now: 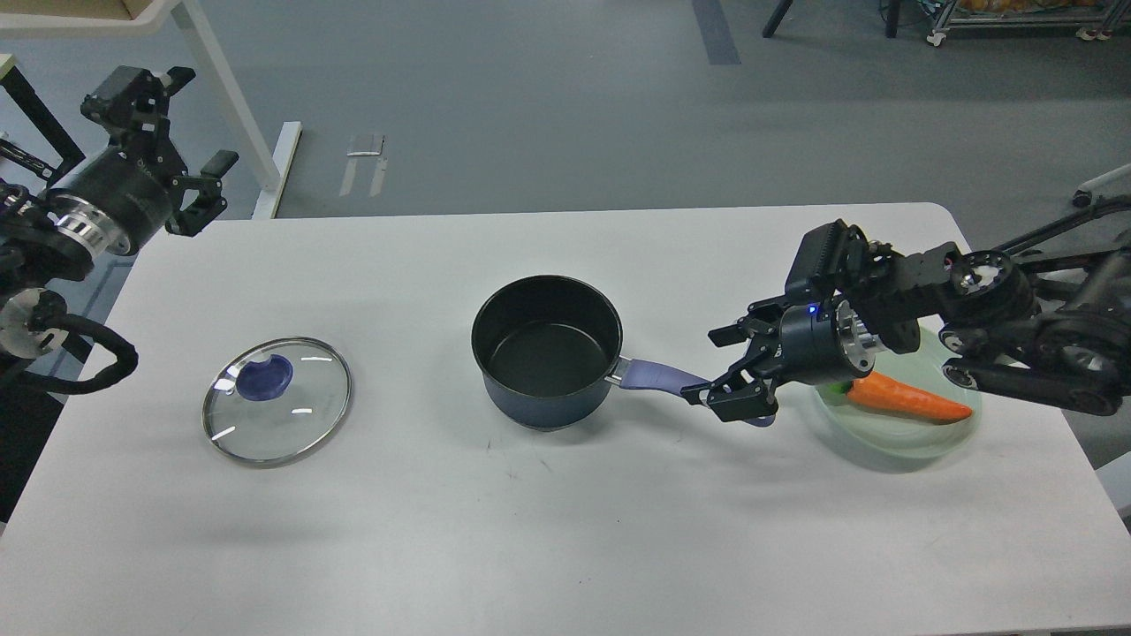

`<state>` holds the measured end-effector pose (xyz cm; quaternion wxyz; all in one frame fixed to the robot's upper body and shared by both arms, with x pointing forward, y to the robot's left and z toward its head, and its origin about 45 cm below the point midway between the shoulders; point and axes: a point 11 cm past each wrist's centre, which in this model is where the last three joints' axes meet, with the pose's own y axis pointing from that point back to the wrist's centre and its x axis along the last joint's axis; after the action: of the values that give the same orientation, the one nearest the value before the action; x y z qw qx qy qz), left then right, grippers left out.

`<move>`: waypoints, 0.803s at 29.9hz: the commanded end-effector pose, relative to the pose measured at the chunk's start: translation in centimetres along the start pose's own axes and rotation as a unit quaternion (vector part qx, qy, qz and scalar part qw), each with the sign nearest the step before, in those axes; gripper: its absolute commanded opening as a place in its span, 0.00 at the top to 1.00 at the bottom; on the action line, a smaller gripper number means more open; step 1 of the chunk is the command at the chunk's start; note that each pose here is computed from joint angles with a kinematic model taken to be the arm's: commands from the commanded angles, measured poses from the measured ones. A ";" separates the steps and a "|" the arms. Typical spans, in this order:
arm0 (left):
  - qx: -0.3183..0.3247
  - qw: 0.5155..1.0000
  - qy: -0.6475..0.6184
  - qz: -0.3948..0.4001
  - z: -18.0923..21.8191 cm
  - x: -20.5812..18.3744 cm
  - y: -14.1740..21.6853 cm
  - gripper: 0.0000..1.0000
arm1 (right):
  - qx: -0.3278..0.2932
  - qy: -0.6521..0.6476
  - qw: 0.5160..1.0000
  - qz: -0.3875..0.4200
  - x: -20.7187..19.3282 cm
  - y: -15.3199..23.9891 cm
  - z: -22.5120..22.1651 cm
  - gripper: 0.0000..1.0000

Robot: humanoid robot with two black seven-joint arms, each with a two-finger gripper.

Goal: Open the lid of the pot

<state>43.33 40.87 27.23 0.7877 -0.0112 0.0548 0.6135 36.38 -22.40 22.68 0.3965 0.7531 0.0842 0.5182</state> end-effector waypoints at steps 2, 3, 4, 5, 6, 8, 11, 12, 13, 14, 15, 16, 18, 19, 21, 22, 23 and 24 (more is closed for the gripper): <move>-0.003 1.000 0.010 -0.006 0.2 -0.1 0.1 0.01 | -0.011 -0.099 0.990 0.104 2.9 4.0 0.2 0.03; -0.004 1.000 0.011 -0.007 0.3 -0.2 0.0 0.01 | -0.016 -0.127 0.983 0.135 3.5 4.9 0.6 0.03; -0.006 1.000 0.013 -0.009 0.4 -0.3 0.0 0.01 | -0.023 -0.163 0.971 0.171 4.2 6.0 1.2 0.03; -0.007 1.000 0.015 -0.008 0.4 -0.4 -0.1 0.01 | -0.027 -0.203 0.958 0.200 4.4 6.7 1.7 0.03; -0.008 1.000 0.016 -0.010 0.4 -0.5 -0.2 0.01 | -0.026 -0.254 0.938 0.234 4.5 7.1 2.2 0.03; -0.006 1.000 0.019 -0.011 0.1 -0.6 -0.1 0.01 | -0.021 -0.345 0.889 0.302 5.0 7.8 3.2 0.03; -0.010 0.999 0.027 -0.017 -0.1 -1.3 -0.6 0.01 | -0.010 -0.466 0.798 0.382 4.3 8.7 4.8 0.03; -0.010 0.999 0.030 -0.018 -0.3 -1.5 -0.7 0.01 | -0.007 -0.498 0.767 0.404 3.9 9.0 5.3 0.03; -0.008 0.999 0.034 -0.019 -0.6 -1.7 -0.7 0.01 | -0.002 -0.525 0.741 0.418 3.6 9.0 5.6 0.03; -0.006 0.999 0.040 -0.020 -1.1 -2.0 -0.7 0.01 | 0.006 -0.555 0.711 0.432 3.1 8.8 5.8 0.03; -0.006 0.999 0.047 -0.021 -1.5 -2.3 -0.8 0.01 | 0.011 -0.583 0.678 0.448 2.6 8.9 6.1 0.03; -0.007 0.998 0.052 -0.022 -1.7 -2.6 -0.9 0.01 | 0.019 -0.607 0.649 0.459 2.3 8.8 6.2 0.03; -0.009 0.998 0.063 -0.020 -2.2 -2.8 -0.9 0.01 | 0.040 -0.658 0.584 0.474 1.6 7.7 6.2 0.03; -0.010 0.997 0.068 -0.020 -2.5 -3.0 -0.9 0.01 | 0.049 -0.680 0.553 0.479 1.2 7.0 6.3 0.03; -0.007 0.997 0.079 -0.015 -3.4 -3.1 -0.6 0.01 | 0.057 -0.709 0.501 0.494 0.2 6.0 6.9 0.02; -0.003 0.996 0.084 -0.012 -4.0 -3.0 -0.4 0.01 | 0.058 -0.720 0.478 0.500 -0.4 5.6 7.3 0.02; 0.001 0.996 0.091 -0.011 -4.7 -3.2 -0.2 0.01 | 0.061 -0.728 0.458 0.507 -1.1 5.2 7.7 0.02; 0.002 0.995 0.099 -0.009 -5.2 -3.4 0.0 0.01 | 0.064 -0.735 0.444 0.509 -1.6 4.7 7.9 0.02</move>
<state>42.81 37.50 23.85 0.7890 -0.0649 0.1152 0.5999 40.73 -30.03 25.72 -0.0416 0.8067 -0.5836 -0.0834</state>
